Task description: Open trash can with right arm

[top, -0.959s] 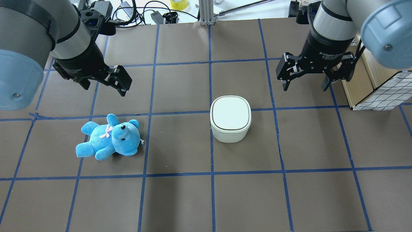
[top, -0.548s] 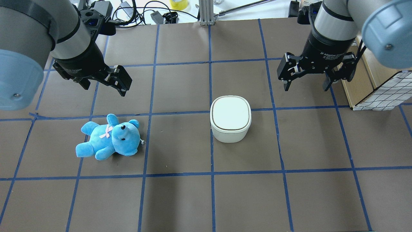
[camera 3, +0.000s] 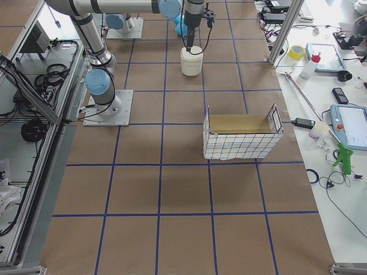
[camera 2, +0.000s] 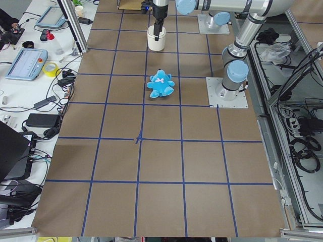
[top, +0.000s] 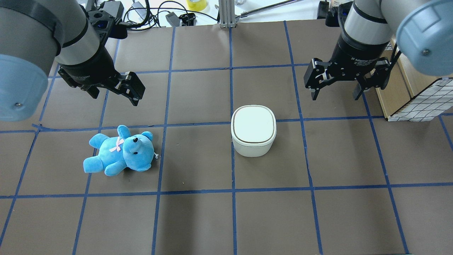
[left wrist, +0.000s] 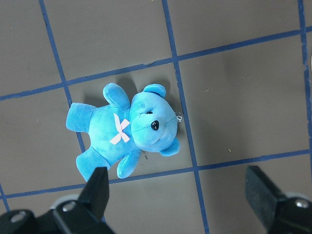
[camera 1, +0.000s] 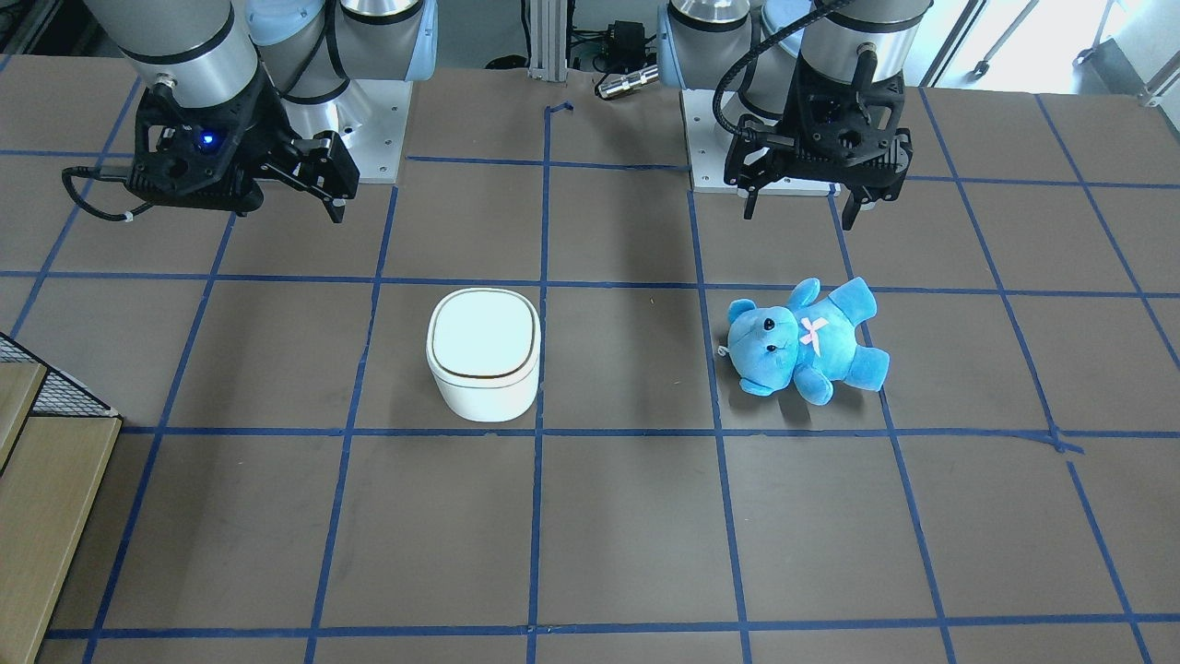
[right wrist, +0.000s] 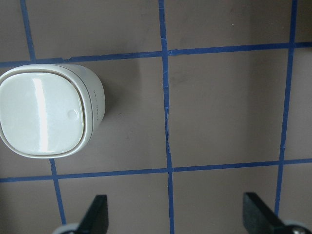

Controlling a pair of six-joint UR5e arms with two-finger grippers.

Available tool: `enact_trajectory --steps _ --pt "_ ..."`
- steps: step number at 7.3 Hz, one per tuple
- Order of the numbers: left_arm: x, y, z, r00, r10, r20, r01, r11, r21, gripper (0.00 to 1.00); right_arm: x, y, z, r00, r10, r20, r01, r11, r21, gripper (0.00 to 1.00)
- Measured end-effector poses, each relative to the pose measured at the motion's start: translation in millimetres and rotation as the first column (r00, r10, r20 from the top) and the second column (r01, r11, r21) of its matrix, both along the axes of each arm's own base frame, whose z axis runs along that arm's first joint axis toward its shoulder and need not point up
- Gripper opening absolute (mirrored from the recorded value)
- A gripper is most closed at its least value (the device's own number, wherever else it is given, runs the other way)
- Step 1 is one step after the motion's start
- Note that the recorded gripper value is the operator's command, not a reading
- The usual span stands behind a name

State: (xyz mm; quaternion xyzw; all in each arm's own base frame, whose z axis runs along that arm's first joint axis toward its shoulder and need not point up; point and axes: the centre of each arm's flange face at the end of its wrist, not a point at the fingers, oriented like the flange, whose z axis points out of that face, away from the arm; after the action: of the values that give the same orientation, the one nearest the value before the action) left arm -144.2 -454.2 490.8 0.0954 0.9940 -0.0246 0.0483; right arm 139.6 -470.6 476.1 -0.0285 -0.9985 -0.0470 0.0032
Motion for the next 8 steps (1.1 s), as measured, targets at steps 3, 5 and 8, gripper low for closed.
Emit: enact_trajectory --steps 3,5,8 --pt "0 0 0 1.0 0.0 0.0 0.0 1.0 0.0 1.0 2 -2 -9 1.0 -0.006 0.013 0.006 1.0 0.009 0.0" --pt "0 0 0 1.0 0.0 0.0 0.0 1.0 0.0 1.0 9 -4 -22 0.997 -0.053 0.057 0.051 0.998 0.038 0.0" --pt "0 0 0 1.0 0.0 0.0 0.0 1.0 0.0 1.0 47 -12 -53 0.995 -0.062 0.077 0.061 0.998 0.026 0.0"
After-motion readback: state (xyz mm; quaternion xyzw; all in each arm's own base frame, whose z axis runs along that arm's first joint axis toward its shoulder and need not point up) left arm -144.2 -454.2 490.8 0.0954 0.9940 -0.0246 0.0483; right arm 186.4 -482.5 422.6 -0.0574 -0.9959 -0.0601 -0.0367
